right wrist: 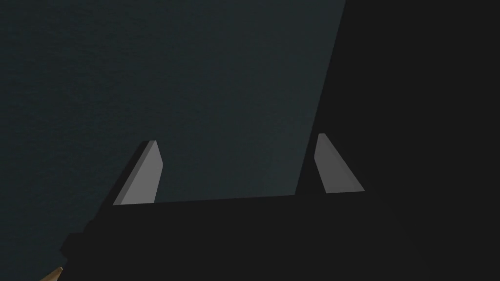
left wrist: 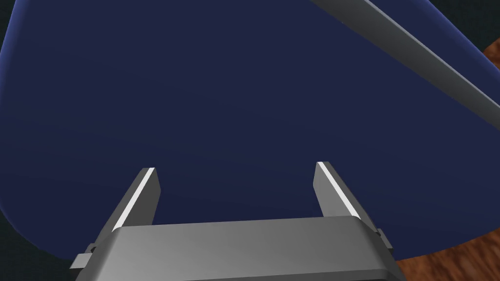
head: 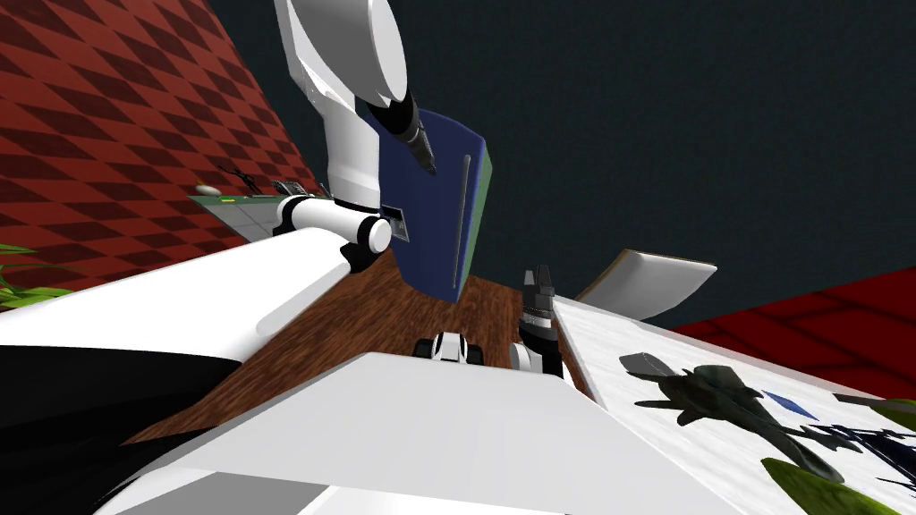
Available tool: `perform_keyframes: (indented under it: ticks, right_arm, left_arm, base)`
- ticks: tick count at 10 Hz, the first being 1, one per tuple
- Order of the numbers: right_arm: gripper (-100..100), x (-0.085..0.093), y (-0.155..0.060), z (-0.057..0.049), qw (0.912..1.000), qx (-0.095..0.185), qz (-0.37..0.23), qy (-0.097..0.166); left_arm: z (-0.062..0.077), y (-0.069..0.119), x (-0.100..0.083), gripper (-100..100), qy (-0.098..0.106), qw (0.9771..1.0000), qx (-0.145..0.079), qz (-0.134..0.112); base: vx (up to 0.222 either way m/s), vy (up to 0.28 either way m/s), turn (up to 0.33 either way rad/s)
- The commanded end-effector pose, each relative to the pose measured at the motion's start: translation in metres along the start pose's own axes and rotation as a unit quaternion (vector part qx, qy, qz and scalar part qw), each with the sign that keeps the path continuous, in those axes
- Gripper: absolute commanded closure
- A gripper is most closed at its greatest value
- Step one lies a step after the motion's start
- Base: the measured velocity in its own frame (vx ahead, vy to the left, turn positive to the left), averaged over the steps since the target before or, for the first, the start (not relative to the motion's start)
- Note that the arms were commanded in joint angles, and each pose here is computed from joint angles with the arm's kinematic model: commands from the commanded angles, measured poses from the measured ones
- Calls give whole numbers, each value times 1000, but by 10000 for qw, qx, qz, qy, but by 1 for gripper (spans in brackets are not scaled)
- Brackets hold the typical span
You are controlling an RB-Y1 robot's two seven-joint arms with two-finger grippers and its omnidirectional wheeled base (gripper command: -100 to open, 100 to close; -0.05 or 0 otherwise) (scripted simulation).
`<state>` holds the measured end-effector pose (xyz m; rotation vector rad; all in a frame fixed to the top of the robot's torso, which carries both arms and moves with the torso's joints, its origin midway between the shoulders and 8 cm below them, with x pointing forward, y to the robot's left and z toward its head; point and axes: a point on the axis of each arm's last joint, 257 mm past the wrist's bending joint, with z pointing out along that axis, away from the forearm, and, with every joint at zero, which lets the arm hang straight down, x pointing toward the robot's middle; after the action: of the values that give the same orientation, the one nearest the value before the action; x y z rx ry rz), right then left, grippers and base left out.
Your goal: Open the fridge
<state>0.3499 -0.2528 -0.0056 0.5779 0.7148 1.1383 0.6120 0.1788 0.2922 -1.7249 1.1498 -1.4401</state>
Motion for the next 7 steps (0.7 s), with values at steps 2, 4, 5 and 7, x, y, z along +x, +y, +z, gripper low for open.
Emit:
perform_keyframes:
  ticks: [2,4,5,7]
  right_arm:
    - [0,0,0,0,10000,0,0,0]
    - [0,0,0,0,10000,0,0,0]
    - [0,0,0,0,10000,0,0,0]
    - [0,0,0,0,10000,0,0,0]
  left_arm:
    - [-11,-15,-13,-100,-266,9995,30,-148]
    - [-18,-22,-20,-100,-411,9989,52,-238]
    - [-22,-27,-25,-100,-499,9983,62,-293]
    - [-28,-33,-32,-100,-631,9973,78,-380]
  base:
    - [135,-201,12]
    - [166,-184,12]
    - [175,-204,11]
    - [154,-184,15]
